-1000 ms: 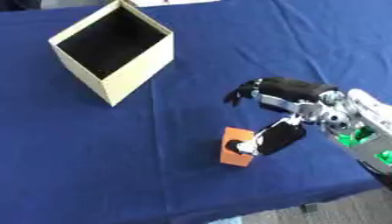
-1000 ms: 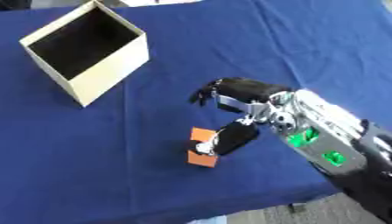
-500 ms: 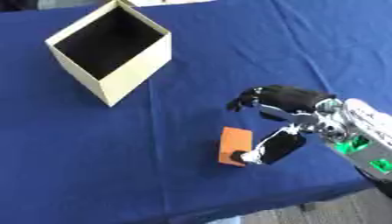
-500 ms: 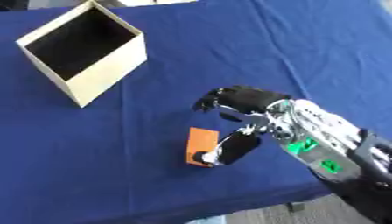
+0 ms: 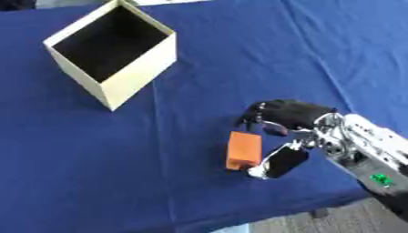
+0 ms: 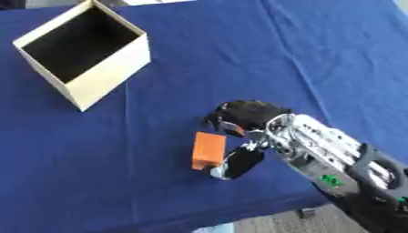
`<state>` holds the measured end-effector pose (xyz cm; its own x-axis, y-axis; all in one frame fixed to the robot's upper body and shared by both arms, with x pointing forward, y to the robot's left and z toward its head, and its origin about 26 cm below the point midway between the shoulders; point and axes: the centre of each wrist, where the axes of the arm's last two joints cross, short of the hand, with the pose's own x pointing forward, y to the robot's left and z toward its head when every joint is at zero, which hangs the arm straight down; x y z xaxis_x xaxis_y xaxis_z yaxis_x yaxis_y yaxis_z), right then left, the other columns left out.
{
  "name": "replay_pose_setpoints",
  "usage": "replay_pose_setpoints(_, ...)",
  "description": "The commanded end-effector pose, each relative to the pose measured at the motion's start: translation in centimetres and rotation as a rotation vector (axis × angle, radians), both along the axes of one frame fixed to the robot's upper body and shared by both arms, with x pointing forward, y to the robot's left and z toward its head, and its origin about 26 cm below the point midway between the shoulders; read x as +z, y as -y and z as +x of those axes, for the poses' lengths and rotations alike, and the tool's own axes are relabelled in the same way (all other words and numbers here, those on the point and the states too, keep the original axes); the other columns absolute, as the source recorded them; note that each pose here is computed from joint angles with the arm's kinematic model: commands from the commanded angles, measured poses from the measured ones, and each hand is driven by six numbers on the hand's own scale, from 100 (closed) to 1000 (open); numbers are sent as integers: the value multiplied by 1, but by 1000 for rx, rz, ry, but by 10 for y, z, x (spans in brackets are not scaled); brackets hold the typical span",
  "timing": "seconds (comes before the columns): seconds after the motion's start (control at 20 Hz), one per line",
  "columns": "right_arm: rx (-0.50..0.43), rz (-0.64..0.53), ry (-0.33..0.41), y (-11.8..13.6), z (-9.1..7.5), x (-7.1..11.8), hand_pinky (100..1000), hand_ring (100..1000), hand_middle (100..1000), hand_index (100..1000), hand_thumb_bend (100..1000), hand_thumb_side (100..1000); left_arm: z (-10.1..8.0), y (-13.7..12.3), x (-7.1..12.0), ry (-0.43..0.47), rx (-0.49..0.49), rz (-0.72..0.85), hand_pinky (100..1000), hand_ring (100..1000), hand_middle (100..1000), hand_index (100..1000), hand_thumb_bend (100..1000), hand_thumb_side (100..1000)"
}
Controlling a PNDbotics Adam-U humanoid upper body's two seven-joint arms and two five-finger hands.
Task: Pick up objects on the table and place them in the box.
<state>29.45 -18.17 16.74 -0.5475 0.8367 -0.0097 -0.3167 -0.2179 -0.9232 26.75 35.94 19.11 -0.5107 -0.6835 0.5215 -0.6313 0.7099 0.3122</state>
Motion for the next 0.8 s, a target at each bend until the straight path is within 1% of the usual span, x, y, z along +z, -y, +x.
replay_pose_setpoints(0.05, -9, -15, 43, 1, 5, -1, 894, 940, 604, 816, 386, 525, -1, 0, 9, 24, -9, 15, 686, 631, 674, 806, 714, 879)
replay_pose_setpoints(0.2, -20, -21, 61, 1, 10, -8, 887, 928, 568, 777, 351, 511, -1, 0, 9, 26, -11, 11, 685, 629, 676, 805, 714, 882)
replay_pose_setpoints(0.25, -23, -22, 62, 1, 12, -11, 882, 921, 549, 759, 327, 508, -1, 0, 9, 26, -12, 10, 685, 628, 677, 788, 714, 883)
replay_pose_setpoints(0.35, -27, -10, 60, 1, 14, -14, 869, 894, 512, 717, 262, 521, -1, 0, 9, 26, -11, 8, 684, 627, 677, 789, 710, 884)
replay_pose_setpoints(0.45, -28, 17, 61, 0, 14, -14, 859, 874, 491, 690, 220, 518, -1, -1, 9, 26, -9, 4, 684, 627, 677, 788, 708, 885)
replay_pose_setpoints(0.55, -18, 58, 66, -2, 11, -8, 847, 854, 471, 667, 165, 526, -2, -1, 8, 24, -9, 5, 684, 626, 676, 785, 705, 886)
replay_pose_setpoints(0.6, -7, 82, 72, -4, 8, -3, 844, 849, 468, 664, 151, 531, -2, -1, 8, 23, -9, 6, 684, 626, 676, 785, 704, 886)
replay_pose_setpoints(0.65, 2, 103, 77, -5, 5, 4, 841, 844, 466, 663, 125, 535, -2, -1, 8, 23, -8, 6, 684, 626, 676, 785, 702, 886)
replay_pose_setpoints(0.8, 17, 145, 81, -3, -4, 26, 838, 839, 471, 669, 102, 538, -2, -1, 9, 22, -7, 8, 684, 626, 677, 786, 700, 889)
